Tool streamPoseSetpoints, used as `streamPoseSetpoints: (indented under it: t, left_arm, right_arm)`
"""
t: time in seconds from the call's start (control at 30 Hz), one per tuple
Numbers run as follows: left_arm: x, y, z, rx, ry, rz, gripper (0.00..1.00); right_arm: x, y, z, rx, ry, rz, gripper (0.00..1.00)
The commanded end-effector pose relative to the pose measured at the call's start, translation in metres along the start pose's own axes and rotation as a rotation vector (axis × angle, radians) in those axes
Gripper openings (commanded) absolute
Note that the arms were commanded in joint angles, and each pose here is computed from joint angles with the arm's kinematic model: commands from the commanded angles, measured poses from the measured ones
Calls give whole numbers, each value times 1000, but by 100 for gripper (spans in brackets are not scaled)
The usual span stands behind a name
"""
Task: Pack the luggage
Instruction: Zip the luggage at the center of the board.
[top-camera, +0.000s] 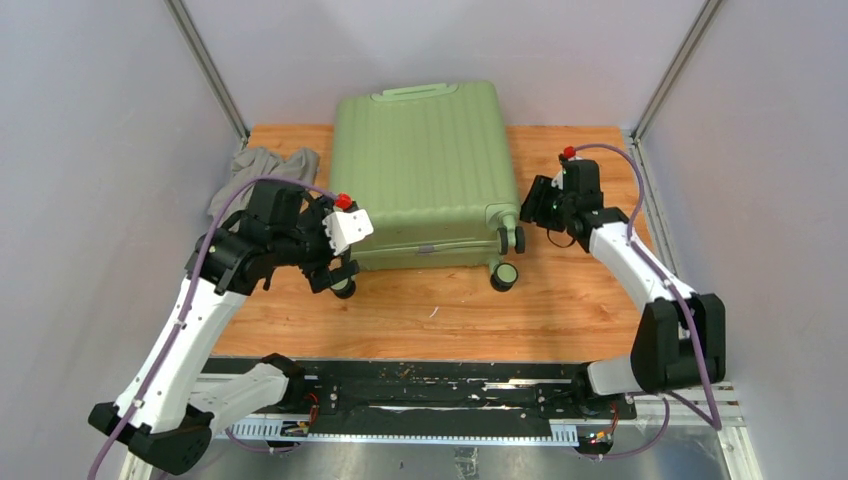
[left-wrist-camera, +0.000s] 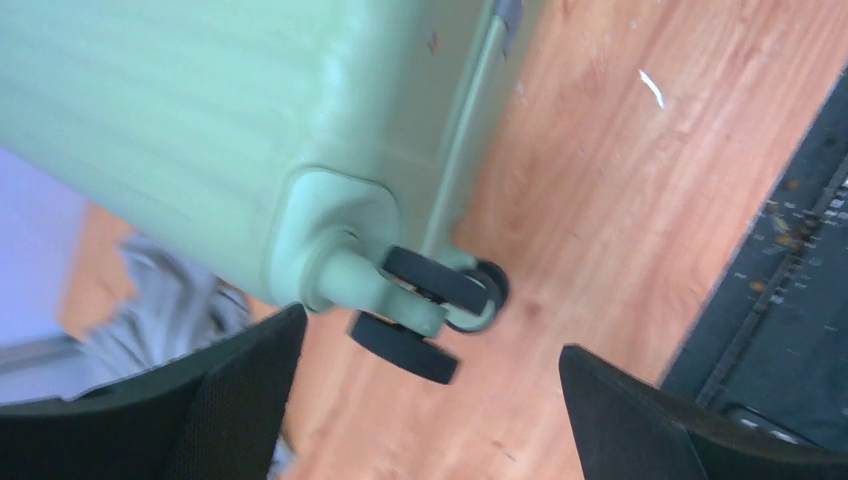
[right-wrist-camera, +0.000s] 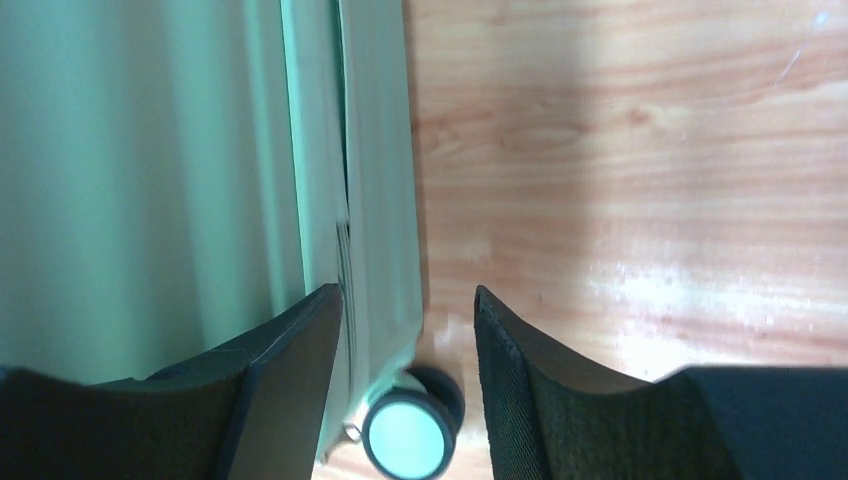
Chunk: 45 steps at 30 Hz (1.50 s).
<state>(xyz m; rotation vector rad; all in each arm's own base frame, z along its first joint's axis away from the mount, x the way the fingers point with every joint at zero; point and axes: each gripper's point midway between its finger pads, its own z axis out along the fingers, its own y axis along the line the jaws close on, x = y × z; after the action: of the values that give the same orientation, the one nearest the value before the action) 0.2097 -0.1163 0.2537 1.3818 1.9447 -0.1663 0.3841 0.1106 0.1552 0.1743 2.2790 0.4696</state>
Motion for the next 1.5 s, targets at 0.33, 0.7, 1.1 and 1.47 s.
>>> streamPoseSetpoints:
  t: [0.33, 0.7, 1.1, 1.47]
  left_arm:
    - [10, 62, -11, -34, 214, 740, 100]
    - [33, 80, -22, -31, 383, 1036, 100]
    - [35, 79, 10, -139, 358, 1384, 99]
    - [10, 68, 35, -260, 128, 1347, 93]
  right_arm:
    - [91, -6, -68, -104, 73, 65, 57]
    - [140, -9, -72, -164, 150, 109, 56]
    - [129, 5, -67, -265, 75, 86, 58]
    - [90, 18, -48, -381, -165, -42, 50]
